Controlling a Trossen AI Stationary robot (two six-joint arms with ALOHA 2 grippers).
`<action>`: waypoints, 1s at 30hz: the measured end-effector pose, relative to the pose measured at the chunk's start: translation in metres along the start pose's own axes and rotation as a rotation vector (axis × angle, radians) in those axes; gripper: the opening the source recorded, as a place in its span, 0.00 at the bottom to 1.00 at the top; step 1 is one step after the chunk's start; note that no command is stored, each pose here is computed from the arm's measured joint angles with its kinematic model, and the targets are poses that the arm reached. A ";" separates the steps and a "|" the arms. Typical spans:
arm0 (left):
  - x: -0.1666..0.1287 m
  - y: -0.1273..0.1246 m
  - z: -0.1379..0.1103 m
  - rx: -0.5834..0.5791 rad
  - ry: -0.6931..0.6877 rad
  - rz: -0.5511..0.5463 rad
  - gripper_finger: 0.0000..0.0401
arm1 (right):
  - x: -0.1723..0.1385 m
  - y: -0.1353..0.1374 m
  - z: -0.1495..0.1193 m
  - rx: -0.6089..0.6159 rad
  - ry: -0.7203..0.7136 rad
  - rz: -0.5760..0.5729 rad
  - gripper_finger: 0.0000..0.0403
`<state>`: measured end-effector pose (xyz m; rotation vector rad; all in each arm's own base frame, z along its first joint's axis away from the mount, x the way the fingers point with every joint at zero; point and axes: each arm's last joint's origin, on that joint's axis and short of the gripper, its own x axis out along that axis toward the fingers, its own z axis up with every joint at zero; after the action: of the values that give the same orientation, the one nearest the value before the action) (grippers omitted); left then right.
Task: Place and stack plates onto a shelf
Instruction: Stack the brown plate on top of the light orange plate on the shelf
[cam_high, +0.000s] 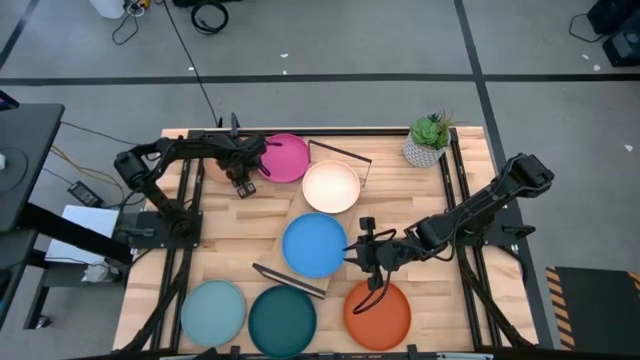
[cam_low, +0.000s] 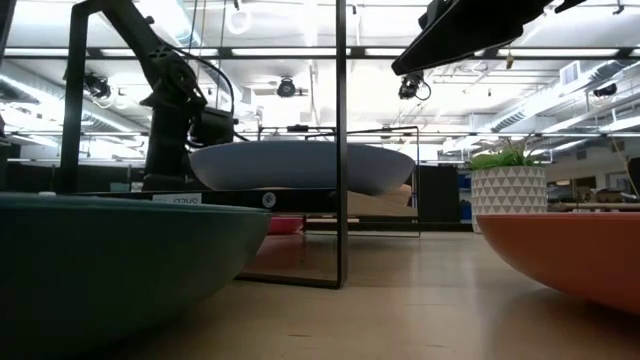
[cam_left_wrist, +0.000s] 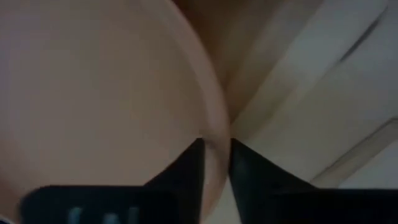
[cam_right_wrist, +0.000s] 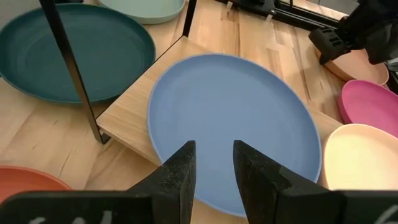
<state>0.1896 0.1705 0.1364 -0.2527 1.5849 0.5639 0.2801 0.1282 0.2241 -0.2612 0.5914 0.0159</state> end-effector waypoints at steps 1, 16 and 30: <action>0.000 0.000 0.000 0.002 0.005 -0.003 0.12 | 0.000 0.000 0.000 0.000 0.000 0.000 0.28; -0.074 -0.014 -0.014 -0.019 0.078 -0.153 0.04 | 0.000 0.000 0.000 -0.007 0.000 0.001 0.28; -0.143 -0.079 -0.032 0.628 -0.198 -0.232 0.04 | -0.005 -0.001 -0.001 -0.014 0.018 -0.005 0.28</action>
<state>0.2154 0.0631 0.2607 0.0933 1.4375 -0.0994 0.2758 0.1270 0.2262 -0.2762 0.6083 0.0130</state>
